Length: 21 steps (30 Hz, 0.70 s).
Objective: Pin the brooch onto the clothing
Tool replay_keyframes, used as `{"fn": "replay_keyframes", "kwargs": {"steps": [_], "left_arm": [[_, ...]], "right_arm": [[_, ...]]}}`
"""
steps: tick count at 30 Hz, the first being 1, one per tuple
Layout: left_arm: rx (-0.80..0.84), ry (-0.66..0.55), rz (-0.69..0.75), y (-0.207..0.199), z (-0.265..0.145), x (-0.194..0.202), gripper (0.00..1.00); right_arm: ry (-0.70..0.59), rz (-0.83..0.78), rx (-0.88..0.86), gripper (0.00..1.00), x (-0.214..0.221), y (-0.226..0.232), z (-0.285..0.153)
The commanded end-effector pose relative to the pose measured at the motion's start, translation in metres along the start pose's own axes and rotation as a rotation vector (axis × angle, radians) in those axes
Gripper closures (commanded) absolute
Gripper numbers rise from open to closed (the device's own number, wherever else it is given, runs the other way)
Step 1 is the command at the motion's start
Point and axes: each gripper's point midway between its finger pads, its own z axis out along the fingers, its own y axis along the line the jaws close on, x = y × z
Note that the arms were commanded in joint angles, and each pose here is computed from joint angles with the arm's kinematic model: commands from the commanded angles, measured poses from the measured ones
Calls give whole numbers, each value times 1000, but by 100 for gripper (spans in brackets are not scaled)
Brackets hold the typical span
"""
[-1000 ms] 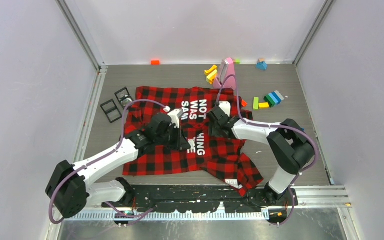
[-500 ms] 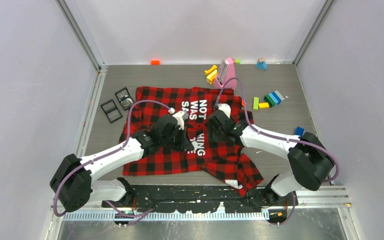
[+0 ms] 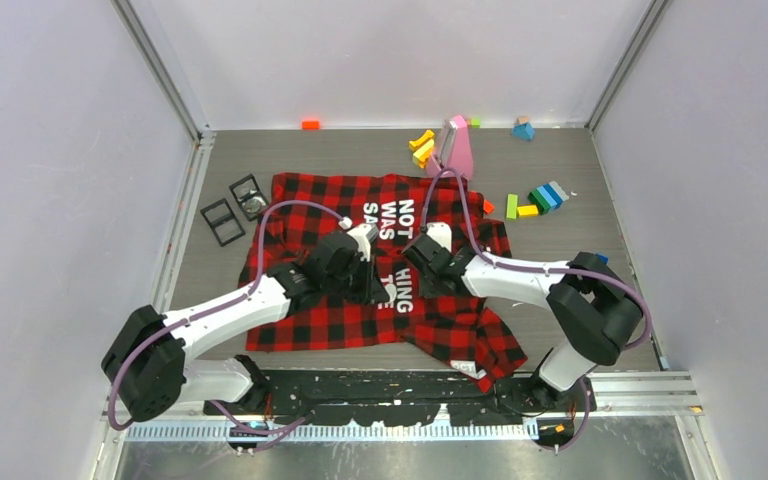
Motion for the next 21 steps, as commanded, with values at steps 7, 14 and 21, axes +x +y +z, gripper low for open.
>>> {"fn": "replay_keyframes", "kwargs": {"steps": [7, 14, 21], "left_arm": [[13, -45, 37, -18, 23, -11, 100], [-27, -44, 35, -13, 46, -15, 100], [-34, -24, 42, -14, 66, -16, 100]], "right_arm": [[-105, 100, -60, 99, -12, 6, -8], [-203, 176, -186, 99, -23, 14, -26], [-250, 207, -280, 99, -28, 21, -40]]}}
